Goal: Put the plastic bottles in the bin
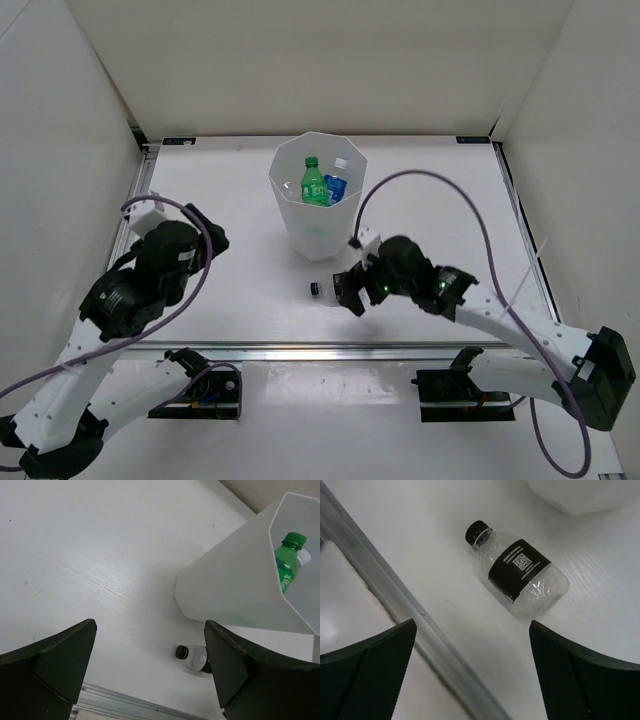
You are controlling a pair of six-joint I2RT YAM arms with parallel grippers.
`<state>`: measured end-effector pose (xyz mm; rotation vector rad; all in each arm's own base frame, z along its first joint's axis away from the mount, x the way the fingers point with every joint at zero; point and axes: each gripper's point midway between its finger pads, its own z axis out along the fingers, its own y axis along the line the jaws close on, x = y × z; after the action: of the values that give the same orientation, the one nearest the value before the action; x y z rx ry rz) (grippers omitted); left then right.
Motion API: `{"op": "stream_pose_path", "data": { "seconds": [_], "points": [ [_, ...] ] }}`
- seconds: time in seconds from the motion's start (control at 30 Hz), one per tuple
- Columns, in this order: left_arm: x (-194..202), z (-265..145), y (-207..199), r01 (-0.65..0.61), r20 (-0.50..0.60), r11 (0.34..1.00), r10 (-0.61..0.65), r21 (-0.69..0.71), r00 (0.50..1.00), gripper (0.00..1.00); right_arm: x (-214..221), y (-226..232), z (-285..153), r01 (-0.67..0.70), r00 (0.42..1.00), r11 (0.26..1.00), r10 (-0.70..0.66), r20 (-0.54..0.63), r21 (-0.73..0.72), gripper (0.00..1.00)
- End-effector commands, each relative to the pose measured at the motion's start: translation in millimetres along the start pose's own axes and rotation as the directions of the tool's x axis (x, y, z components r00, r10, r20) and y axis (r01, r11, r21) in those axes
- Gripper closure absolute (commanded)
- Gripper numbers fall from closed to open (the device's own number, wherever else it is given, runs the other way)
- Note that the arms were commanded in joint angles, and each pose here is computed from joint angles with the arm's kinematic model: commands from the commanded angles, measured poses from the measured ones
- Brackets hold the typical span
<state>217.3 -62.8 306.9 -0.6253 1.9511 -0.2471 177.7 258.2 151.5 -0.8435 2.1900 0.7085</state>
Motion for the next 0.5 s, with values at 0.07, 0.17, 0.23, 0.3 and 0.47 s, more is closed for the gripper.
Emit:
{"op": "stream_pose_path", "data": {
  "seconds": [0.07, 0.17, 0.23, 0.3, 0.47],
  "points": [
    [-1.9, -17.0, 20.5, 0.035, -0.001, 0.999, -0.035, -0.013, 0.999, 0.00, -10.2, -16.5, 7.8, 0.429, 0.870, 0.891, -0.452, 0.198, 0.151, 0.00],
    [8.5, -13.1, 22.4, 0.005, -0.039, 0.999, -0.007, -0.032, 0.999, 0.00, -10.8, -21.5, 14.6, 0.507, 0.826, 0.842, -0.536, 0.177, 0.183, 0.00],
    [14.4, -12.1, 25.6, -0.019, -0.059, 0.999, 0.016, -0.039, 0.998, 0.00, -16.8, -17.8, 19.9, 0.551, 0.792, 0.815, -0.578, 0.195, 0.176, 0.00],
    [19.7, -10.4, 26.7, -0.027, -0.074, 0.999, 0.024, -0.041, 0.997, 0.00, -14.6, -16.7, 28.1, 0.609, 0.758, 0.778, -0.628, 0.174, 0.156, 0.00],
    [23.4, -8.9, 22.8, -0.021, -0.087, 0.999, 0.019, -0.025, 0.996, 0.00, -9.1, -7.9, 50.3, 0.641, 0.747, 0.764, -0.643, 0.167, 0.070, 0.03]
  ]
}}
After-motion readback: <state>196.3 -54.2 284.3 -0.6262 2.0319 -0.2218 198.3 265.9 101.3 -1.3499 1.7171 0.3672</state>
